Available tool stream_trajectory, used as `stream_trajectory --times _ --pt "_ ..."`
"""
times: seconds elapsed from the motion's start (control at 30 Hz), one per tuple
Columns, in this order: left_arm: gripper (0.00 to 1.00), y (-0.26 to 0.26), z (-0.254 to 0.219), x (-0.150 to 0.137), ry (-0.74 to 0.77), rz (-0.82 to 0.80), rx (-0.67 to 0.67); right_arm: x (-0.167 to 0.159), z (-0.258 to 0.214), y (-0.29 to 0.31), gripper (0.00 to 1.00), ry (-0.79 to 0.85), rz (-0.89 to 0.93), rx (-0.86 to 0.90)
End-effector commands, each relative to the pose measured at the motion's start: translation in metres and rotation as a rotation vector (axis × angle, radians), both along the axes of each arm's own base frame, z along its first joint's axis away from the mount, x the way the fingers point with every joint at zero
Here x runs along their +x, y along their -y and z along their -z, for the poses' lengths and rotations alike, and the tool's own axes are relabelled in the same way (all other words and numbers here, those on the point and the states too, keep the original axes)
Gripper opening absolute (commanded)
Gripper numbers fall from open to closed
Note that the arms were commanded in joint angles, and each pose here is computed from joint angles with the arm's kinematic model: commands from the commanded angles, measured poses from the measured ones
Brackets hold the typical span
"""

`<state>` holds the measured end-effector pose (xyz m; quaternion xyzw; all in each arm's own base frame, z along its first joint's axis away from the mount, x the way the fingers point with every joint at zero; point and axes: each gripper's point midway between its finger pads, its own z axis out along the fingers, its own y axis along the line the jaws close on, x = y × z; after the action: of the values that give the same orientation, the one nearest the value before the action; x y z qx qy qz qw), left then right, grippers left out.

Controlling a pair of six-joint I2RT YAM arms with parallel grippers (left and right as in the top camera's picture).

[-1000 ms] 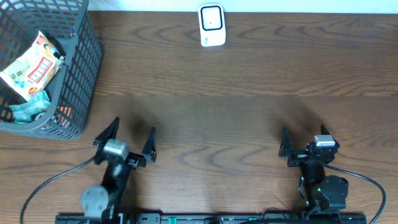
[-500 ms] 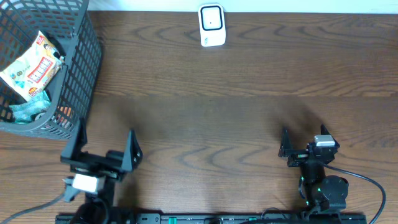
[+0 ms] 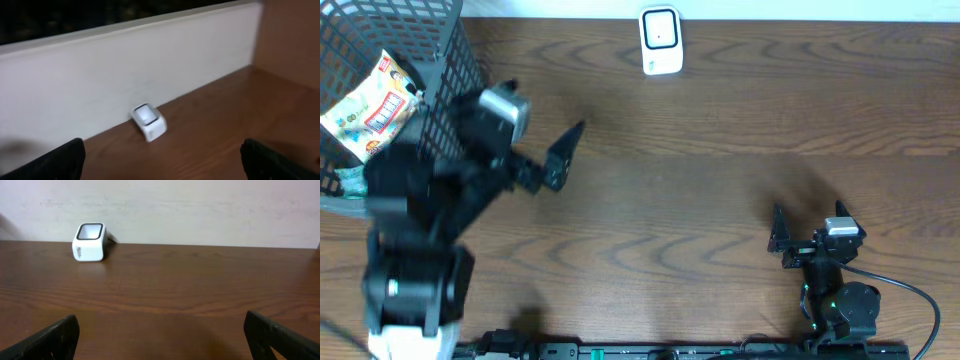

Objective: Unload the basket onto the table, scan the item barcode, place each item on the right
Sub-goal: 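Move the left gripper up and into the grey mesh basket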

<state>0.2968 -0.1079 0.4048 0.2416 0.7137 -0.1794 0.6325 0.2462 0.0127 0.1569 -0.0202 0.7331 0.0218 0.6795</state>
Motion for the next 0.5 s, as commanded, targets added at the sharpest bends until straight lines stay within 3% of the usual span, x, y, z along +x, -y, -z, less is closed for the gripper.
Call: stream_trajectory --times 0.0,0.1,0.27,0.47 --pt "0.98 0.014 -0.020 0.014 0.038 0.099 -0.017 0.000 0.001 0.004 0.99 0.000 0.016 -0.012" --pt "0.97 -0.022 -0.041 0.047 -0.020 -0.149 -0.104 0.000 0.001 0.004 0.99 0.000 0.016 -0.012" --pt "0.98 -0.100 -0.066 0.083 -0.158 -0.489 -0.049 0.000 0.001 0.004 0.99 0.000 0.016 -0.012" --pt "0.97 -0.213 -0.058 0.113 -0.354 -0.816 -0.019 0.000 0.001 0.004 0.99 0.000 0.016 -0.012"
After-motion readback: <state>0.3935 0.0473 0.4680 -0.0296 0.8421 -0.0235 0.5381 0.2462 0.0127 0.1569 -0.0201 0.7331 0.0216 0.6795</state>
